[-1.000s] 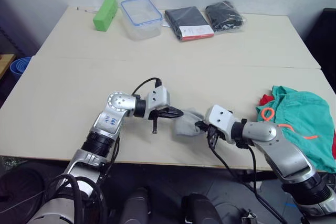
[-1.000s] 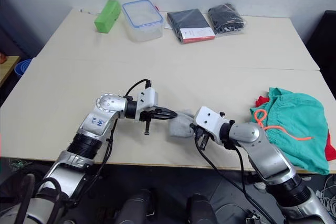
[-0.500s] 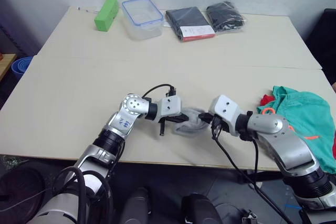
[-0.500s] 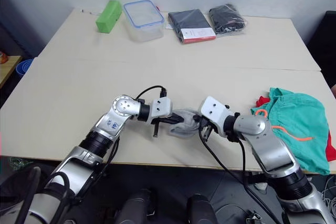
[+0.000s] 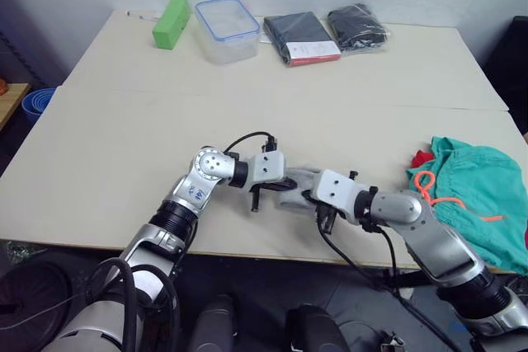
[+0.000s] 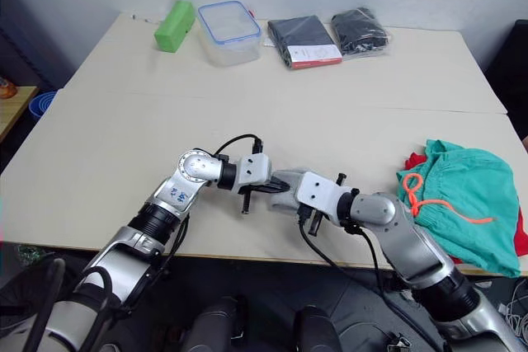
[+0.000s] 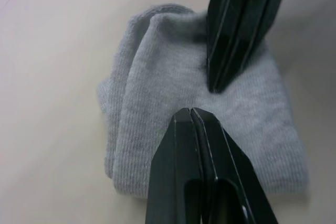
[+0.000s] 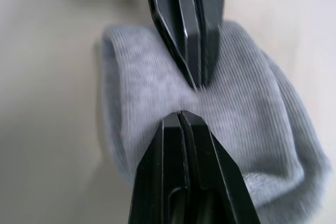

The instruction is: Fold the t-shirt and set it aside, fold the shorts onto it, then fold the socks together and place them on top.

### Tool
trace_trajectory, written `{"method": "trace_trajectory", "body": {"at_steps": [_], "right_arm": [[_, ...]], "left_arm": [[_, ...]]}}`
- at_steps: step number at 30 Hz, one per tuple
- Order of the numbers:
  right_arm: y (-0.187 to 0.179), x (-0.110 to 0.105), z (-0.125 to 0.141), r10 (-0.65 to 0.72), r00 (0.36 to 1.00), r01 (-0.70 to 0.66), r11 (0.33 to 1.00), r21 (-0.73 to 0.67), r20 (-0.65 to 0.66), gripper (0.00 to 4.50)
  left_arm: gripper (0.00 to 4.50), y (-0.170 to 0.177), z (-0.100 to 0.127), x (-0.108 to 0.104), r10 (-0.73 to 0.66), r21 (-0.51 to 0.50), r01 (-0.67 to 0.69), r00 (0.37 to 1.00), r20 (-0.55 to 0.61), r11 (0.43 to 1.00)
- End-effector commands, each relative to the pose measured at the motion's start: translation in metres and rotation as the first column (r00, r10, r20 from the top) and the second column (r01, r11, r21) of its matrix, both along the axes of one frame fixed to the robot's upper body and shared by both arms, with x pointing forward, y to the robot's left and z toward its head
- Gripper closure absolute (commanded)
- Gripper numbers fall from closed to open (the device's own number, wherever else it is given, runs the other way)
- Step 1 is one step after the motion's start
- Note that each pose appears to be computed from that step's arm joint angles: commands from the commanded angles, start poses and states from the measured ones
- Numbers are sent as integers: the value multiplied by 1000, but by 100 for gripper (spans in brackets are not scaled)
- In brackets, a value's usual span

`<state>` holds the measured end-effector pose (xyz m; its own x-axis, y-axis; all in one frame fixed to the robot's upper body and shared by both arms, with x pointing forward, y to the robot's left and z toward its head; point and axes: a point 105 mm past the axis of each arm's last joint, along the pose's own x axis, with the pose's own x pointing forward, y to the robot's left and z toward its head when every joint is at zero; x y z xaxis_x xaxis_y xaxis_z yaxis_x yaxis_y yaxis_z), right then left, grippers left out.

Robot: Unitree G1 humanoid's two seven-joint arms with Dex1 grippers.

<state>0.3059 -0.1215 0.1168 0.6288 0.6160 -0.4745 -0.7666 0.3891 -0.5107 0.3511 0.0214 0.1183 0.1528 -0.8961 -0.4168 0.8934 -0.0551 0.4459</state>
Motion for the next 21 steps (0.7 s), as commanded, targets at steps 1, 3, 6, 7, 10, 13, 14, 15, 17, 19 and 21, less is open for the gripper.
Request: {"method": "trace_trajectory", "body": {"at_steps": [1, 3, 6, 7, 10, 13, 14, 15, 17, 19, 21], "right_arm": [[-38, 7, 2, -138, 990, 138, 990, -13, -12, 450], [-42, 8, 11, -175, 984, 176, 982, 73, -22, 450], [-35, 2, 29, -181, 978, 203, 937, 283, -102, 450], [-36, -4, 34, -174, 970, 225, 906, 359, -169, 450], [-38, -30, 35, -96, 926, 268, 848, 457, -365, 450], [-37, -54, 30, -18, 842, 334, 802, 495, -539, 396], [-36, -59, 27, 2, 806, 372, 776, 510, -592, 368], [-36, -64, 23, 12, 767, 420, 747, 516, -641, 337], [-35, -68, 13, 37, 687, 518, 675, 525, -726, 266], [-34, -65, 5, 56, 644, 585, 607, 538, -763, 205], [-32, -55, -1, 74, 613, 654, 511, 558, -787, 139]], "left_arm": [[447, 5, -4, 0, 11, 8, -11, 1000, -9, 1000], [447, 4, -4, 0, 13, 2, -13, 1000, -9, 1000], [447, 3, -2, 0, 15, -18, -15, 1000, -8, 1000], [447, 2, 0, -1, 14, -29, -14, 1000, -8, 999], [447, -2, 8, -1, 7, -60, -7, 1000, 0, 998], [450, -6, 20, 0, 1, -92, 0, 1000, 10, 996], [450, -7, 24, 0, -7, -94, 8, 1000, 17, 995], [450, -8, 26, 0, -15, -94, 17, 1000, 24, 995], [450, -9, 29, -1, -28, -90, 31, 999, 36, 995], [450, -11, 29, 0, -35, -84, 38, 999, 41, 996], [450, -12, 27, 0, -37, -75, 40, 998, 45, 996]]}}
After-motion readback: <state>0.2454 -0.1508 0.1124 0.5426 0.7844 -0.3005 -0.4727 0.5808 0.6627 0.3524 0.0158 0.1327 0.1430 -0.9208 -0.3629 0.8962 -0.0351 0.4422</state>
